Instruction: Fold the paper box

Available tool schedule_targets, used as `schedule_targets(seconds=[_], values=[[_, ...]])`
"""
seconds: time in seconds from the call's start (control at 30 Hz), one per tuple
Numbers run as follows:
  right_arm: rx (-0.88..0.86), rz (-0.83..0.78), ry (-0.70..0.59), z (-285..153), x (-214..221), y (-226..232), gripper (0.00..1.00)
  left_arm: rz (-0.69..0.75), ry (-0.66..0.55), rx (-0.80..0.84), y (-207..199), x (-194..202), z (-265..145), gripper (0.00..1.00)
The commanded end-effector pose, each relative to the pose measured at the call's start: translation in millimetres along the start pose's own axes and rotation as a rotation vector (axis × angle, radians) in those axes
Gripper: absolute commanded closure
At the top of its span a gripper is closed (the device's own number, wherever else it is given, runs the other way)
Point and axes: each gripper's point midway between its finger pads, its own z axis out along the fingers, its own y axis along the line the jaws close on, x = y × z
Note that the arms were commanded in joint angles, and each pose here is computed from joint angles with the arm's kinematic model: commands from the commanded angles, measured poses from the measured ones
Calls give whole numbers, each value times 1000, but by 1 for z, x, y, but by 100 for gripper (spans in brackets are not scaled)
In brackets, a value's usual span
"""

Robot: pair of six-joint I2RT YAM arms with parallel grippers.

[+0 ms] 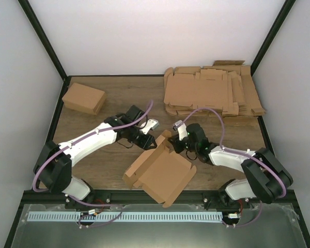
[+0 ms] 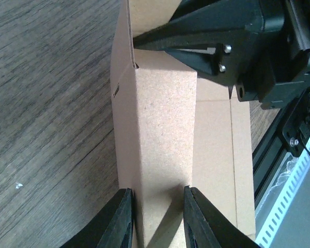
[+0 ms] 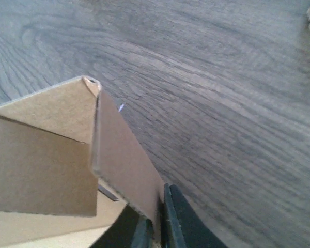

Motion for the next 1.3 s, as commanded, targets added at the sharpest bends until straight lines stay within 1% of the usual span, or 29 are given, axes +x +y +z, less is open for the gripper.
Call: schedule_targets(seconds=[0.0, 0.13, 0.23, 0.4, 0.53, 0.8, 0.97, 1.0, 1.07, 1.17, 1.27], values=[[-23, 26, -6, -5, -6, 10, 95, 11, 15, -32, -1, -2, 4, 71], [34, 22, -25, -13, 0, 23, 93, 5, 19, -29, -7, -2, 9, 71], [40, 31, -33, -16, 6, 32, 89, 2, 15, -19, -12, -3, 12, 71], [45, 29, -35, -16, 8, 45, 88, -3, 9, -9, -18, -3, 15, 71], [34, 22, -57, -21, 1, 58, 87, -20, 1, -15, -17, -3, 17, 71], [9, 52, -62, -32, 6, 77, 87, -53, -22, -35, -12, -4, 18, 71], [-32, 101, -28, -32, 20, 82, 87, -61, -24, -26, -13, -5, 20, 73], [-30, 120, -17, -32, 25, 81, 86, -60, -28, -20, -14, -7, 20, 73], [-17, 141, -9, -31, 31, 77, 79, -56, -33, -4, -17, -9, 19, 74], [-2, 146, -9, -29, 35, 73, 73, -37, -35, 42, -26, -10, 18, 72], [25, 148, -13, -28, 34, 69, 64, -3, -2, 55, -29, -5, 19, 69]])
